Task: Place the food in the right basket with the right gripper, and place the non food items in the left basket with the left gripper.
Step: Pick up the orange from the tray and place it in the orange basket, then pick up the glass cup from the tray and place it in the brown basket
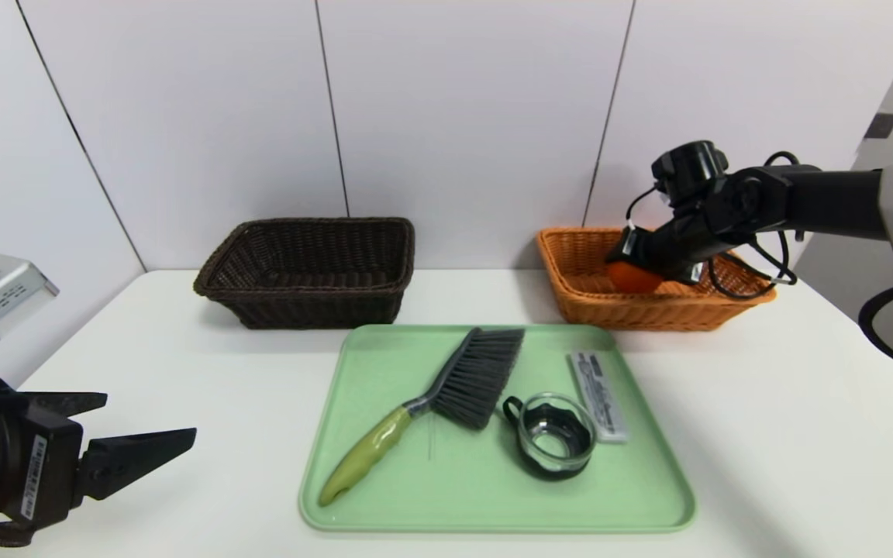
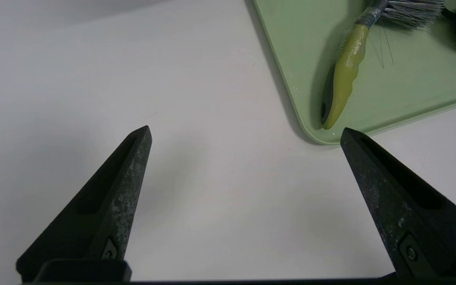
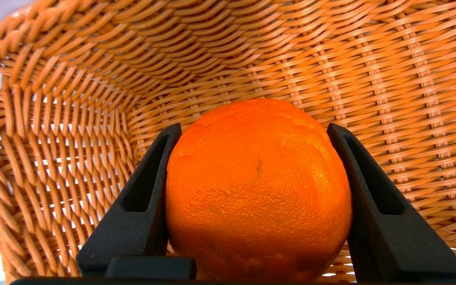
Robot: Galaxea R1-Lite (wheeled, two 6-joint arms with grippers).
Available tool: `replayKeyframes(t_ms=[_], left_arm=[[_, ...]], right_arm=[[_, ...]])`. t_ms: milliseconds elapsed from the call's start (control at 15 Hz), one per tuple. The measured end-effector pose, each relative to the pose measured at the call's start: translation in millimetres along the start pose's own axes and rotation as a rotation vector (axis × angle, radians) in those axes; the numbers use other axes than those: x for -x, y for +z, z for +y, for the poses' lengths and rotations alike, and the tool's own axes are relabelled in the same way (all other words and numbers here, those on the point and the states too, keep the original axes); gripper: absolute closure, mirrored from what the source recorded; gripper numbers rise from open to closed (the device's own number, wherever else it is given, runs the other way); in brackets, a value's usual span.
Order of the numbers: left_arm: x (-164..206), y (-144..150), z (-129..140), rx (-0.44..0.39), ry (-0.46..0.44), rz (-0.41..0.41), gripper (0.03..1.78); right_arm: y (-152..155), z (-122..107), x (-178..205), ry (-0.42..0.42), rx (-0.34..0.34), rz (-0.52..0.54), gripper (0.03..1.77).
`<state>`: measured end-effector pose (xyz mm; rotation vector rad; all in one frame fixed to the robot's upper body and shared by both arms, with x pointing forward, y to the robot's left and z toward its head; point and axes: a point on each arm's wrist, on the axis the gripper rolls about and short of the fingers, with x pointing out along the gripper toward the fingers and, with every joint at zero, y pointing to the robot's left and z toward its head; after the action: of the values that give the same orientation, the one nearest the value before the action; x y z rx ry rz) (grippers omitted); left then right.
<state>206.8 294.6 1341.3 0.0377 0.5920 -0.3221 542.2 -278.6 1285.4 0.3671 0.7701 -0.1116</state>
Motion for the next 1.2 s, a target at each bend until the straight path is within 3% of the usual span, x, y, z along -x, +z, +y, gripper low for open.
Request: replayKeyframes(t_ms=[267,600,733,1200], left_arm=[[-4,6,-1,-0.012,-0.009,-0.067,0.12],[-9,5,-2,-0.017,-0.02,-0.095,0.12],[-8,9,-2,-0.014,-0.021,-0.104,0.12],[-8,39,-7,0.002,-0.032,-0.087,0.12]], right_arm=[[0,-1,-1,-0.01,0.01,-0.005,0.42],[1,0,2,-0.012,0.103,-0.008,0.27],[5,1,10,-0.001,0.107,-0.032,0.23],[24,23,99,0.1,0.137,-0.19,0.15]])
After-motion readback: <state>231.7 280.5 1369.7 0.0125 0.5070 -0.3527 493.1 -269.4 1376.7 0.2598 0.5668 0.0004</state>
